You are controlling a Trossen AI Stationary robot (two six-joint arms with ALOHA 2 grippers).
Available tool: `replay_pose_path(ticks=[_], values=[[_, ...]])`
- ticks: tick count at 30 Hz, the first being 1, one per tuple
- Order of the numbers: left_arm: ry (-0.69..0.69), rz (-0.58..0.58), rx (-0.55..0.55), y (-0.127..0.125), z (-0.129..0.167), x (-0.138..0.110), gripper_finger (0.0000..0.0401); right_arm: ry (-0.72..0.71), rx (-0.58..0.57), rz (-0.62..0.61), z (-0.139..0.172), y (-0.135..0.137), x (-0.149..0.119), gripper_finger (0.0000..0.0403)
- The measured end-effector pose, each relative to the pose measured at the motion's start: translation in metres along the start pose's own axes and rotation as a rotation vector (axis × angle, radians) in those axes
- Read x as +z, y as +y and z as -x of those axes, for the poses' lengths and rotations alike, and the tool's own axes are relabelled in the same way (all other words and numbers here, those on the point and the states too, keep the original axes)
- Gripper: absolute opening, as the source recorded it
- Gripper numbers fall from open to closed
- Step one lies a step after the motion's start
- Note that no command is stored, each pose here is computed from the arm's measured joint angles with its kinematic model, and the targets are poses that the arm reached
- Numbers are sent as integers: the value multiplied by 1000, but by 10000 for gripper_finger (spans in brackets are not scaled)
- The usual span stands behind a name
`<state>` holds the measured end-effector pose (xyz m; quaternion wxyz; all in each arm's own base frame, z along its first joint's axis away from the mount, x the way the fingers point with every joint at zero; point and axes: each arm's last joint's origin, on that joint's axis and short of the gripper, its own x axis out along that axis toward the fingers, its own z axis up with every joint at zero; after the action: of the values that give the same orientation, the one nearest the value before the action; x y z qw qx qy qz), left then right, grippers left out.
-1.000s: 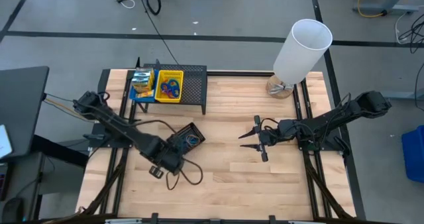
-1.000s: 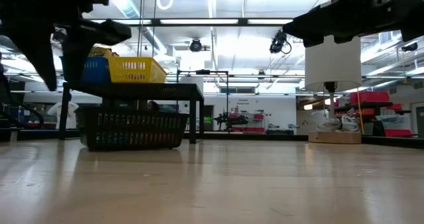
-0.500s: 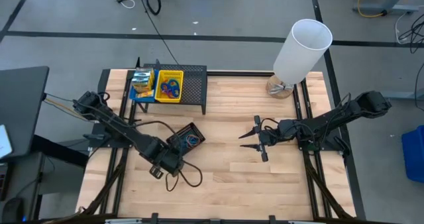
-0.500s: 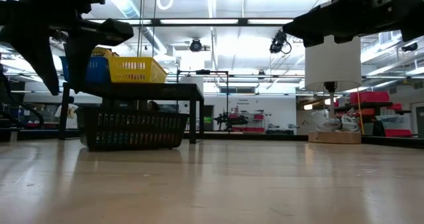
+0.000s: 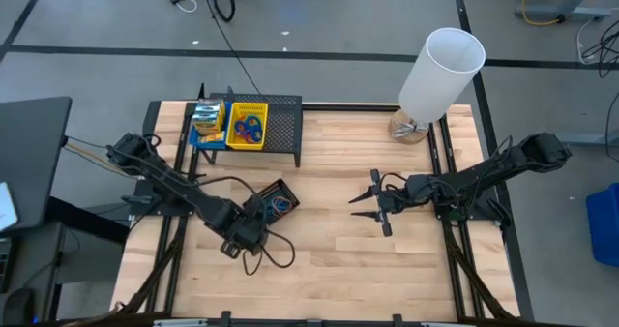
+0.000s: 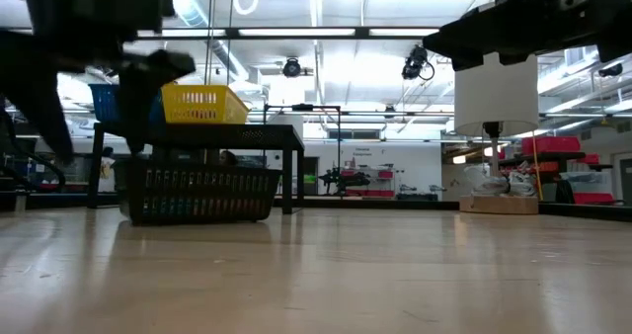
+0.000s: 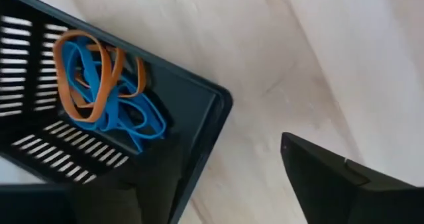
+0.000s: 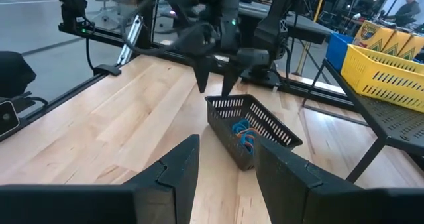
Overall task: Pick & Place Office Desk Supplies
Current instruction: Put the black bin on the shelf
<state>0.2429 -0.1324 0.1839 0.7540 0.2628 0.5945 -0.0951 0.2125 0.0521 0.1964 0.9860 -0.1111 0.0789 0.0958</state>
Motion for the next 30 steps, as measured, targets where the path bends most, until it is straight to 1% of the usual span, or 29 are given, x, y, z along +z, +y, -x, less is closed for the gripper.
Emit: replay_pose_path(ticks=[4, 8, 11, 17, 20, 24, 27, 30], values=[[7, -15, 29, -2, -10, -7, 271, 2, 0, 2, 0, 0, 0, 153], [20, -25, 84, 0, -13, -10, 250, 2, 1, 4, 0, 0, 0, 153], [20, -24, 149, 3, -13, -9, 219, 1, 1, 4, 0, 0, 0, 153], [35, 1, 157, 11, -15, -10, 142, 1, 1, 3, 0, 0, 0, 153], [35, 6, 158, 13, -16, -10, 94, 1, 1, 3, 0, 0, 0, 153], [22, -22, 162, 12, -15, -9, 20, 1, 1, 3, 0, 0, 0, 153], [0, -15, 169, 12, -15, -6, 9, 1, 1, 3, 0, 0, 0, 153], [-29, 9, 198, 14, -12, -1, 8, 1, 1, 3, 0, 0, 0, 153]])
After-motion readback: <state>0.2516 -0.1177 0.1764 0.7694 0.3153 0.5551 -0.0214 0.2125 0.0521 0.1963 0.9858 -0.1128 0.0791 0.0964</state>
